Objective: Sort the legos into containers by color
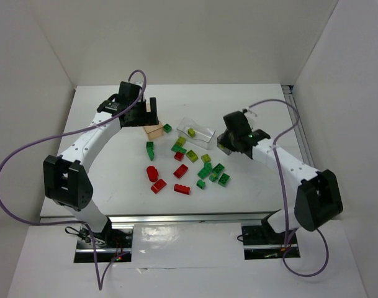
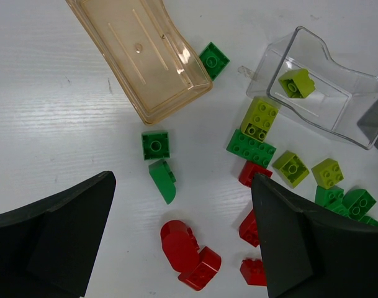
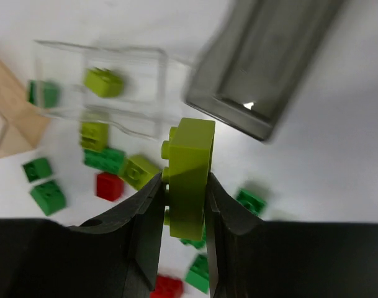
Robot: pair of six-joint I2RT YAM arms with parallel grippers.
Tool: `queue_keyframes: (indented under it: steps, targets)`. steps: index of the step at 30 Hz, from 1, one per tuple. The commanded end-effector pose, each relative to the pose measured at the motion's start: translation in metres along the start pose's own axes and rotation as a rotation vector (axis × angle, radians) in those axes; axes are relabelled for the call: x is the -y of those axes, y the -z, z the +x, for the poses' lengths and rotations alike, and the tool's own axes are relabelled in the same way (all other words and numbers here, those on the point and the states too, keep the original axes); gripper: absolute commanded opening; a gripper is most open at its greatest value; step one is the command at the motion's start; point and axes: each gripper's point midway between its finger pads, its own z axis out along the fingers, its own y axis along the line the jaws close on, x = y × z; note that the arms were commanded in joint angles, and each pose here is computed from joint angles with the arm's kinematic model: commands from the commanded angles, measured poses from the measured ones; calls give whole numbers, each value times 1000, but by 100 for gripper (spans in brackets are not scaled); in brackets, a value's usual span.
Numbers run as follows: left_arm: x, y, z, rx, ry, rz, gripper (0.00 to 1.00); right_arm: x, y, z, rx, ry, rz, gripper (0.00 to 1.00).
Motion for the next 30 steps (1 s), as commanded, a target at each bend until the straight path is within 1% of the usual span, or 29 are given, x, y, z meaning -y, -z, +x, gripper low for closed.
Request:
queue_keyframes:
  steps: [1,2,3,6,8,9,10,11,13,14,15,16,17,19,20,21,22,23,24,25,26,27,28,29,30]
  targets:
    - [1,1,-8,18,25,-6,100,-43,-12,-26,68,146,-30,18]
    - [0,3,-5,16,25,-7,100,-69,-11,-39,97,156,-75,18]
    - [0,3,-5,16,25,-7,100,-74,-29,-33,70,187,-65,18]
    - [-2,5,-4,21,25,-15,100,-103,-54,-41,64,247,-88,19]
    - [-1,8,-7,23,25,-14,100,-119,-61,-41,59,252,-107,19]
    - [-1,8,-7,23,25,-14,100,-134,-61,-49,75,252,-139,19]
    - [-1,8,-7,23,25,-14,100,-137,-70,-47,71,254,-135,23]
    - [-1,8,-7,23,25,-14,100,-141,-73,-47,66,254,-144,30]
    - [-1,8,-7,23,25,-14,100,-151,-72,-54,78,248,-157,46]
    - [-2,8,-5,15,24,-17,100,-156,-68,-50,66,256,-169,59]
    - [-1,11,-6,23,25,-14,100,-156,-68,-50,66,256,-169,69]
    - [-1,11,-6,23,25,-14,100,-156,-68,-50,66,256,-169,76]
    - [-1,11,-6,23,25,-14,100,-154,-62,-54,82,252,-168,79]
    - [-1,11,-6,23,25,-14,100,-142,-59,-44,61,260,-139,79]
    - [-1,11,-6,23,25,-14,100,-142,-45,-47,84,258,-148,75]
    - [-3,11,-7,27,25,-25,100,-135,-41,-47,91,258,-138,68]
    - [-3,11,-7,28,25,-25,100,-135,-34,-45,113,262,-148,51]
    - [-3,13,-8,26,25,-26,100,-122,-34,-24,84,288,-135,44]
    - [-3,13,-8,26,25,-26,100,-121,-20,-24,100,317,-161,42]
    - [-2,15,-12,36,25,-22,100,-120,-16,-18,105,334,-179,39]
    - [-2,15,-12,36,25,-22,100,-107,-19,1,68,379,-175,37]
    - [-3,15,-12,39,25,-31,100,-107,-11,12,57,437,-199,37]
    - [-5,15,-13,42,25,-40,100,-107,-11,21,42,464,-211,41]
    - [-5,15,-13,42,25,-40,100,-104,-10,33,24,522,-212,54]
    - [-5,15,-13,42,25,-40,100,-101,-14,43,7,559,-203,60]
